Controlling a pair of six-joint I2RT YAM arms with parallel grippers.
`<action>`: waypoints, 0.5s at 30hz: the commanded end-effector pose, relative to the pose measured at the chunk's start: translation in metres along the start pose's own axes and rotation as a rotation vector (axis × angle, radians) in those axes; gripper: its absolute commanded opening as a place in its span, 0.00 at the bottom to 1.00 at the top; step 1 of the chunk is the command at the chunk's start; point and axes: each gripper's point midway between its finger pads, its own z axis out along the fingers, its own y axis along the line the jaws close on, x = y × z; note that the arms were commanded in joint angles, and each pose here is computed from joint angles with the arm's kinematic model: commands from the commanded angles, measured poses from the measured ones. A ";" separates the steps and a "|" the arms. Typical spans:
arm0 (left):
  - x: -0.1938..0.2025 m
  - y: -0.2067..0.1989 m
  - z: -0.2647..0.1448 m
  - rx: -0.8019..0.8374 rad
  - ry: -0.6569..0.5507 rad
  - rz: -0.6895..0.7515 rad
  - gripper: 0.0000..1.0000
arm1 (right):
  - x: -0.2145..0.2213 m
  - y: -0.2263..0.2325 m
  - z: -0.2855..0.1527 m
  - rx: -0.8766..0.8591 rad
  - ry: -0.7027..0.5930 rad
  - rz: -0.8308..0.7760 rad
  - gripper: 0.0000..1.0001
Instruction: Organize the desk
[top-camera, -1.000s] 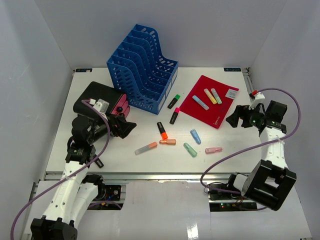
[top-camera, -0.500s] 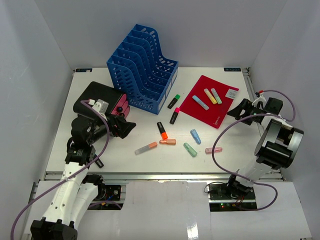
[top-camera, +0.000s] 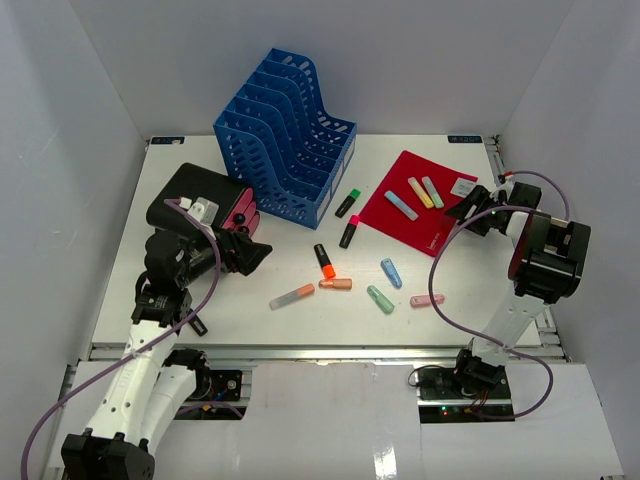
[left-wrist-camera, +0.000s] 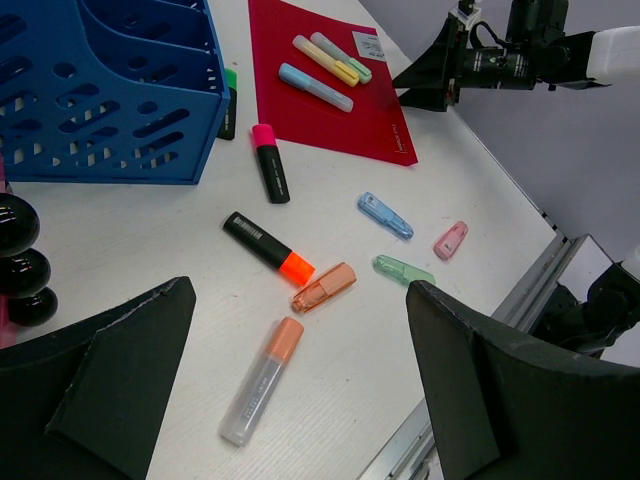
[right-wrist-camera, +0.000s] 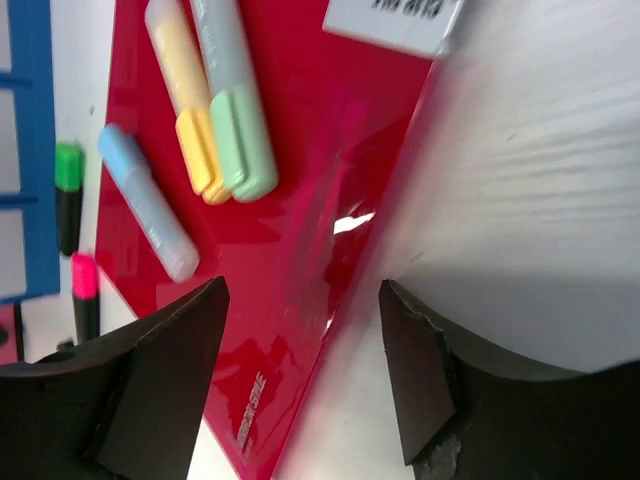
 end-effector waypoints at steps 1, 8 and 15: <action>-0.001 -0.001 0.001 0.003 0.002 0.016 0.98 | -0.009 -0.016 0.010 0.048 -0.037 0.035 0.64; 0.000 0.000 0.002 0.000 0.004 0.012 0.98 | -0.001 -0.023 0.024 0.029 -0.005 0.082 0.37; 0.001 0.003 0.003 -0.008 0.009 0.011 0.98 | -0.003 -0.026 0.027 0.031 -0.015 0.085 0.20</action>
